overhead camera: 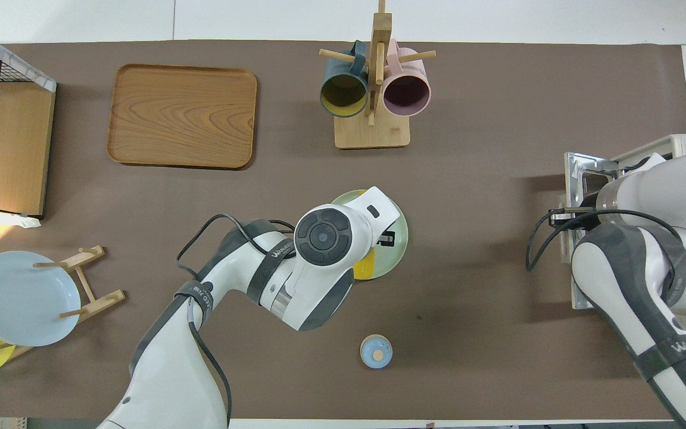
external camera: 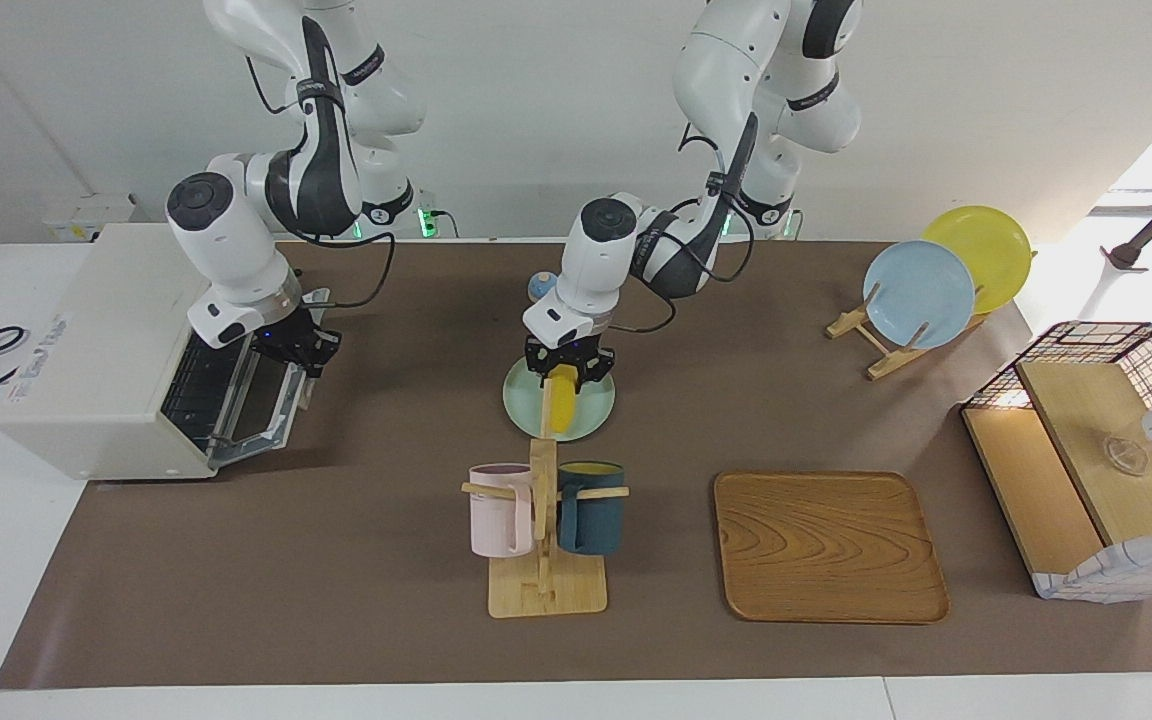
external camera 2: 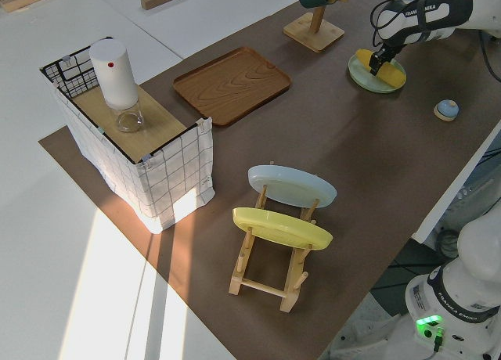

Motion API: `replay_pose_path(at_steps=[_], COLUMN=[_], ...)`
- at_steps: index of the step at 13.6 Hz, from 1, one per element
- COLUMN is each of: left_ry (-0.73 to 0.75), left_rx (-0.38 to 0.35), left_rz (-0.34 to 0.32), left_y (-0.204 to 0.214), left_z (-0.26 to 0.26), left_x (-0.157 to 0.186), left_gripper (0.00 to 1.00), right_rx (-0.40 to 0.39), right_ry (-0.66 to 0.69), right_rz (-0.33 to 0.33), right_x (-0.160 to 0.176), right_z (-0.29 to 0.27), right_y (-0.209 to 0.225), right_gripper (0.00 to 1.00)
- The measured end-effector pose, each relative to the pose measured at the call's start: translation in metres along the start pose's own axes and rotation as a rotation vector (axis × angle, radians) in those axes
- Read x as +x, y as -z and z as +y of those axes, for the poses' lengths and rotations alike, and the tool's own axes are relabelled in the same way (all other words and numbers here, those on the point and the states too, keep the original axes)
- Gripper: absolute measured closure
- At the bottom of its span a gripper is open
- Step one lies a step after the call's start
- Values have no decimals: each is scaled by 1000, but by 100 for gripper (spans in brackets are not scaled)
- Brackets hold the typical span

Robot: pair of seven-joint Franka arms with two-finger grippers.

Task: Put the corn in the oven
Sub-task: 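Carry the corn to the green plate while the right gripper opens the oven, then release the corn on the plate while the right gripper moves toward it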

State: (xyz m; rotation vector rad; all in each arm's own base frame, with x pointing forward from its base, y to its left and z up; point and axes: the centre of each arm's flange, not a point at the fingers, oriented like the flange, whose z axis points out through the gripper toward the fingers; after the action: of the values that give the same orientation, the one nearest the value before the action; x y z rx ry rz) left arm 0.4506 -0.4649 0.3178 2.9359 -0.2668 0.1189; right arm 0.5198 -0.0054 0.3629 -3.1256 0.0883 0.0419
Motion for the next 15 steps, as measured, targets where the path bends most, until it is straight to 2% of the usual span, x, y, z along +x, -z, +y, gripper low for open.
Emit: replay_pose_path(at_steps=[1, 4, 6, 8, 12, 15], left_ry=[-1, 8, 34, 68, 158, 217], left_rx=[0, 9, 18, 25, 38, 52], left_rz=[0, -6, -13, -21, -37, -37], left_y=[0, 2, 20, 60, 148, 178], left_z=[0, -5, -20, -56, -168, -244], left_x=[0, 3, 14, 36, 75, 91], left_gripper=[36, 1, 0, 0, 0, 0], right_rx=[0, 2, 4, 5, 4, 4], right_ry=[1, 3, 4, 3, -11, -41], right_rz=[9, 14, 4, -3, -2, 7], right_x=[-1, -1, 1, 2, 3, 4], right_z=[-4, -9, -9, -9, -10, -31], right_y=[-12, -40, -57, -66, -66, -62], right_gripper=[99, 99, 99, 99, 99, 99])
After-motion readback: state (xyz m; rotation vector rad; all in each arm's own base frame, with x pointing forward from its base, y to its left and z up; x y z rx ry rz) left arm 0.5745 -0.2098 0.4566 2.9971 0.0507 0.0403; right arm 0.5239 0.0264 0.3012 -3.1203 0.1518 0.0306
